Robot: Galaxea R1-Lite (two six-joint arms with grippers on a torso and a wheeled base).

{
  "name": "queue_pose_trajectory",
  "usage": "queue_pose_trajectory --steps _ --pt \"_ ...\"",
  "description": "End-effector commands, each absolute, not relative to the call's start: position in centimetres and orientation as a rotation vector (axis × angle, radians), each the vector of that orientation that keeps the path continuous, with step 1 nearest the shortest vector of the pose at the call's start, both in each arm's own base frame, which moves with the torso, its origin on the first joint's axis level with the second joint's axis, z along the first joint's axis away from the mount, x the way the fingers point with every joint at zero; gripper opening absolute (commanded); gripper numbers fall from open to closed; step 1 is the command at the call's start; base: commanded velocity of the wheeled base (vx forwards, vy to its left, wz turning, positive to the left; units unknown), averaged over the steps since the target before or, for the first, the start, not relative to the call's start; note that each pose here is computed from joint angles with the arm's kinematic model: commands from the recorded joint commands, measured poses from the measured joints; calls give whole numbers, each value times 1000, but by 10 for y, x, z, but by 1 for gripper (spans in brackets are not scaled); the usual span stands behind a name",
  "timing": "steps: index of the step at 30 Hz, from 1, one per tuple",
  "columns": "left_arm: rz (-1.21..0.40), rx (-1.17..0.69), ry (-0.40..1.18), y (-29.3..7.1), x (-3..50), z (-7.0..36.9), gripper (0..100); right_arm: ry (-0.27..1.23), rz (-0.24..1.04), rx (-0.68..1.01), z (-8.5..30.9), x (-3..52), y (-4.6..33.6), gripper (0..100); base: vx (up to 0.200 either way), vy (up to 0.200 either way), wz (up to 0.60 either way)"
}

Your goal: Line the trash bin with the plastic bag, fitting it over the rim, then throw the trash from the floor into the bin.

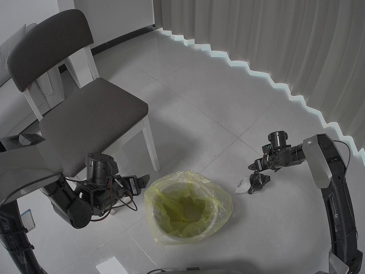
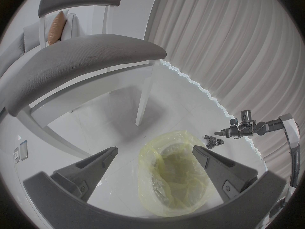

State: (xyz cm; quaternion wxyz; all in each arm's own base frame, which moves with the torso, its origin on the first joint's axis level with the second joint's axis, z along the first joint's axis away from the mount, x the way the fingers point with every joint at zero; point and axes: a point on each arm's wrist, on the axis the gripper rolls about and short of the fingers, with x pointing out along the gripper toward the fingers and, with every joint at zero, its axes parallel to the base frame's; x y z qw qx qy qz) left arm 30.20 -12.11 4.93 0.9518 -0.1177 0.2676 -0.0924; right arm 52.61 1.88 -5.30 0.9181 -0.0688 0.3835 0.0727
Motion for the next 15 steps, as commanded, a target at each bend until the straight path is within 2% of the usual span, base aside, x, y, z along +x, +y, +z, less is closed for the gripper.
queue_pose_trajectory --steps 1,15 --pt "-181 -238 557 -121 301 45 100 817 148 -138 -67 524 17 100 0 0 0" --pt "-179 -230 568 -123 302 39 100 880 165 -183 -106 521 26 100 0 0 0"
